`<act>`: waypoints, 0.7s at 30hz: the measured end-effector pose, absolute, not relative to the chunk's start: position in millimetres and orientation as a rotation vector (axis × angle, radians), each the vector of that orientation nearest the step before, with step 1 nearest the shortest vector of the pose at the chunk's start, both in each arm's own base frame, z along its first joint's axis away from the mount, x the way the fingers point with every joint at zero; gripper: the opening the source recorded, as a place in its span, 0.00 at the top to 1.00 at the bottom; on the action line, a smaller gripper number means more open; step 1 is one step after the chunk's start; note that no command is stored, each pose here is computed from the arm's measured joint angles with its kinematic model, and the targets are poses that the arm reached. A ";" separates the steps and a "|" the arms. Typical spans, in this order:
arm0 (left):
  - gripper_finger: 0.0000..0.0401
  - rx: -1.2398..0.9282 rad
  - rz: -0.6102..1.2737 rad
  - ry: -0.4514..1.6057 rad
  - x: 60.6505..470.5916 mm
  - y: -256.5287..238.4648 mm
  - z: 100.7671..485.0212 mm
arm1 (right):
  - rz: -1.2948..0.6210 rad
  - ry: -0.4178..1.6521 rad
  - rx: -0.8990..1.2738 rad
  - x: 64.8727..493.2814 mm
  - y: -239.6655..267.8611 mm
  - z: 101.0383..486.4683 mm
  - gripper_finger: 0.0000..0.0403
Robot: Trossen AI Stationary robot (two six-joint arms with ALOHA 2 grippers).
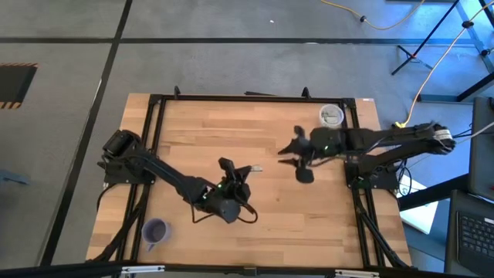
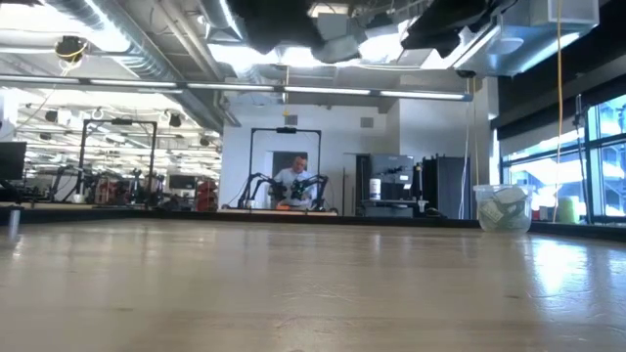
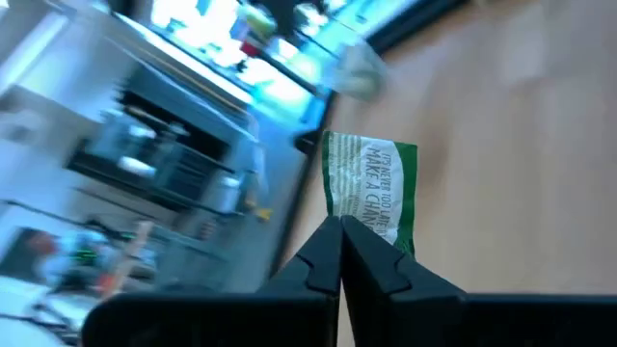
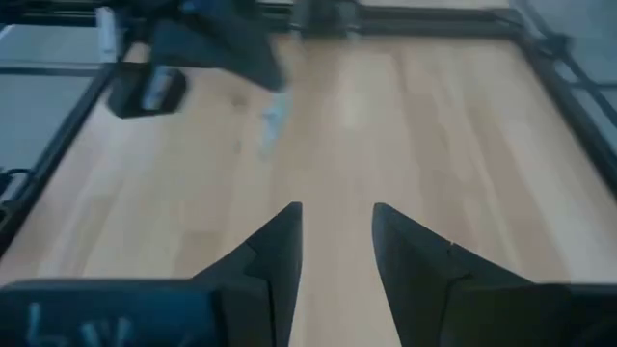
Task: Pick and place Stevia / Truvia into bins
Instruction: Put the green stevia packet into the transparent container
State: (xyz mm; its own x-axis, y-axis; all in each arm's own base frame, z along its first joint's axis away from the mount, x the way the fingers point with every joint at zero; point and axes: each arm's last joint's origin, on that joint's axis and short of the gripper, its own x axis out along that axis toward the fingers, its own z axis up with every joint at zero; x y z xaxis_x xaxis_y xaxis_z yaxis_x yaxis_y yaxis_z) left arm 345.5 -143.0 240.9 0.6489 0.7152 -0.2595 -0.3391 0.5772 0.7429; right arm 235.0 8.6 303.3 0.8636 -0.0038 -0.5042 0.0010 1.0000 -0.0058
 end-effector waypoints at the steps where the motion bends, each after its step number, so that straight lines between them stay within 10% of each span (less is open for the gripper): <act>1: 0.99 0.730 0.681 0.575 348.1 -141.9 243.8 | 0.019 0.529 -0.015 239.7 13.8 300.5 0.67; 21: 1.00 0.758 0.735 0.495 361.4 -138.1 260.7 | 0.051 0.411 -0.037 277.3 41.6 287.2 0.67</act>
